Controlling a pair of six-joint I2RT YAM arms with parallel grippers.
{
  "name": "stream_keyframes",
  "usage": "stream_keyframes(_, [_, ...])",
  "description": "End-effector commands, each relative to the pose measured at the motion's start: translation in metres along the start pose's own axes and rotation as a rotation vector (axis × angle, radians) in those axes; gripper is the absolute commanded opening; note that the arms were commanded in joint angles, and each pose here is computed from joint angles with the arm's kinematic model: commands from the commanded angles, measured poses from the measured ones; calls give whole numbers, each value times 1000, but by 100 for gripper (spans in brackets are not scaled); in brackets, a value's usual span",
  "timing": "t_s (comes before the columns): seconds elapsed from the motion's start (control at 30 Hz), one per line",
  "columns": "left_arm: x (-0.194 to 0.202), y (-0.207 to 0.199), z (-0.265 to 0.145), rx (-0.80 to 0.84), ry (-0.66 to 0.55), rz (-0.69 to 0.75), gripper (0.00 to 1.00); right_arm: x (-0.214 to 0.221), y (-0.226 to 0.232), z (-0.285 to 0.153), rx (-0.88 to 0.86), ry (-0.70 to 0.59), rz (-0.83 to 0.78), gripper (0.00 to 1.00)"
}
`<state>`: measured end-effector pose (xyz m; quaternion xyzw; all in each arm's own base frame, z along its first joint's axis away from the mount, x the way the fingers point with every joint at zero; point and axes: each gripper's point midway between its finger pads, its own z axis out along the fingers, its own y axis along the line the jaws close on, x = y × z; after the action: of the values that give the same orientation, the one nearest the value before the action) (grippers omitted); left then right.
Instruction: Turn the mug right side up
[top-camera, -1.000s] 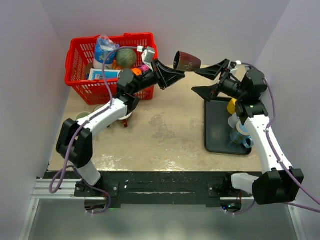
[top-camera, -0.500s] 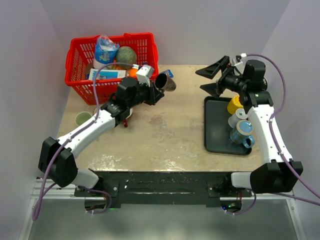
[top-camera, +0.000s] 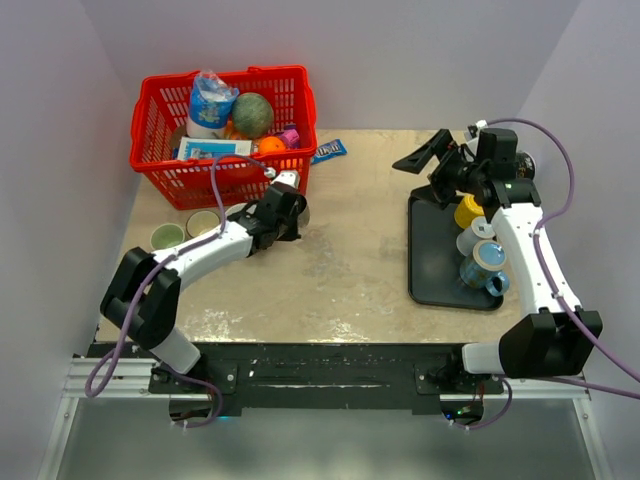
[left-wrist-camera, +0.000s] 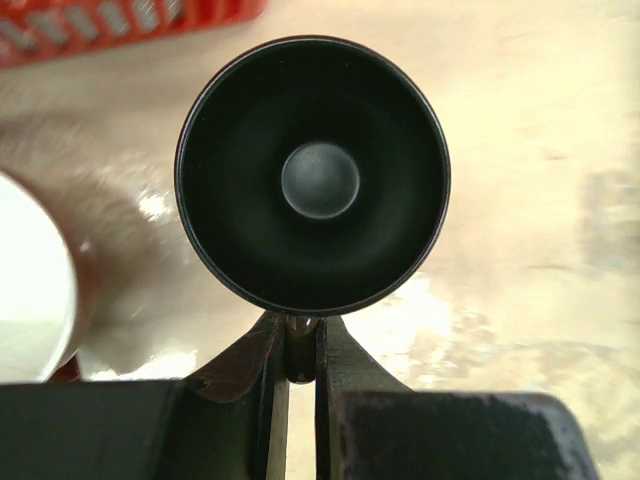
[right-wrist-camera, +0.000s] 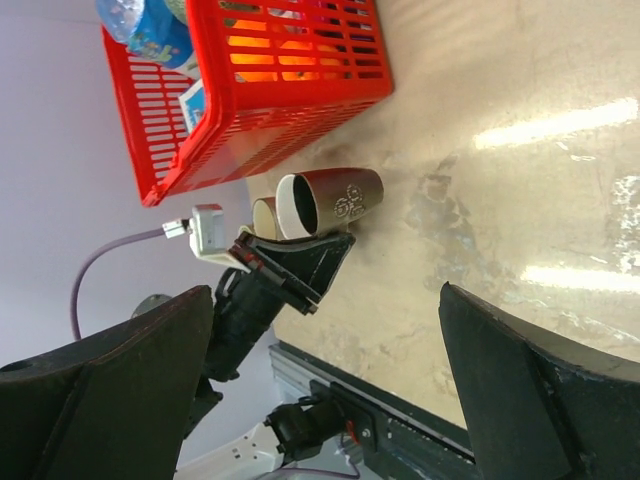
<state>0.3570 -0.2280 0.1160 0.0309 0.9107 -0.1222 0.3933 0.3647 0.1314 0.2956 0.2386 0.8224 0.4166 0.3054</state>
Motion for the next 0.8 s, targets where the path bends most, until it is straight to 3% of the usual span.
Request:
stream_keyframes(0.0, [-3, 21, 9, -133, -43, -48, 0, -4, -14, 0, 56, -28, -45, 99])
stream_keyframes(0.77, [39, 57, 45, -345, 44, -60, 0, -3, -38, 8, 114, 0, -51, 99])
